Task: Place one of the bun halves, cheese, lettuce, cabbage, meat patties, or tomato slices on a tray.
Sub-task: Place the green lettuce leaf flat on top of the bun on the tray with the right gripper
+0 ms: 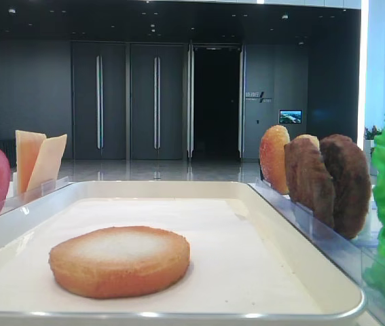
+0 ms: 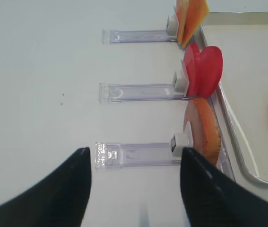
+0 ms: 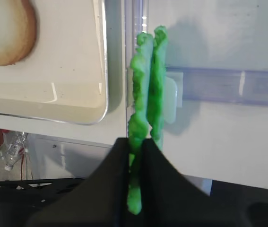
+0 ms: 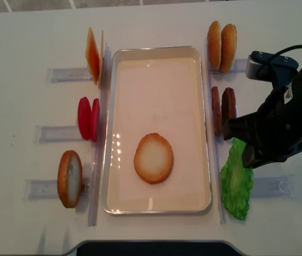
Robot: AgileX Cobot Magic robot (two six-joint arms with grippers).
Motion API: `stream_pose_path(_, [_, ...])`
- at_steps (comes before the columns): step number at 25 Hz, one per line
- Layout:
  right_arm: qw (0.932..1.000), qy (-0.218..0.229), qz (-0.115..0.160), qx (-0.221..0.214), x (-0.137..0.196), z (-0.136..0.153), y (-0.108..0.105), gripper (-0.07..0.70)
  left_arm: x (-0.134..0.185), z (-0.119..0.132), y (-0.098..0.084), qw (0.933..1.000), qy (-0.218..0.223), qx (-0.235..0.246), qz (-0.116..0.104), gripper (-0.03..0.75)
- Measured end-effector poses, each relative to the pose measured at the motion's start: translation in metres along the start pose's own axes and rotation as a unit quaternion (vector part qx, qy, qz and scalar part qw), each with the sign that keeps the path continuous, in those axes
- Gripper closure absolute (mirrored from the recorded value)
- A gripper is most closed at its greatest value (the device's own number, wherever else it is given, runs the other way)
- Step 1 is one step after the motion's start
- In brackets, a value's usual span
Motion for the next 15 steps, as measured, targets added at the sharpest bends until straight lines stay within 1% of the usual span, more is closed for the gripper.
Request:
stream_pose_path(7, [0.9999, -0.006, -0.002, -0.01, -0.005, -0.018, 0.011, 0.566, 0.0, 0.0, 0.0, 1.0, 0.0, 0.0, 0.0, 0.263])
stream_pose_path(11, [0.9991, -0.015, -0.006, -0.038, -0.005, -0.029, 0.023, 0.566, 0.0, 0.0, 0.0, 1.0, 0.0, 0.0, 0.0, 0.263])
stream_pose_path(15, [0.9976, -0.03, -0.012, -0.061, 0.0, -0.041, 0.029, 0.566, 0.0, 0.0, 0.0, 1.0, 0.0, 0.0, 0.0, 0.263])
Point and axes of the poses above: a point on each arm's last joint axis where the gripper is mounted, z pointing out along that axis toward the gripper, y along the wrist's bending axis when the last joint is at zero, x = y × z, the point moved 10 cm from there along z, pointing out along that axis toward the gripper, and after that the axes turned 4 degrees about z, right-handed, at the moved point
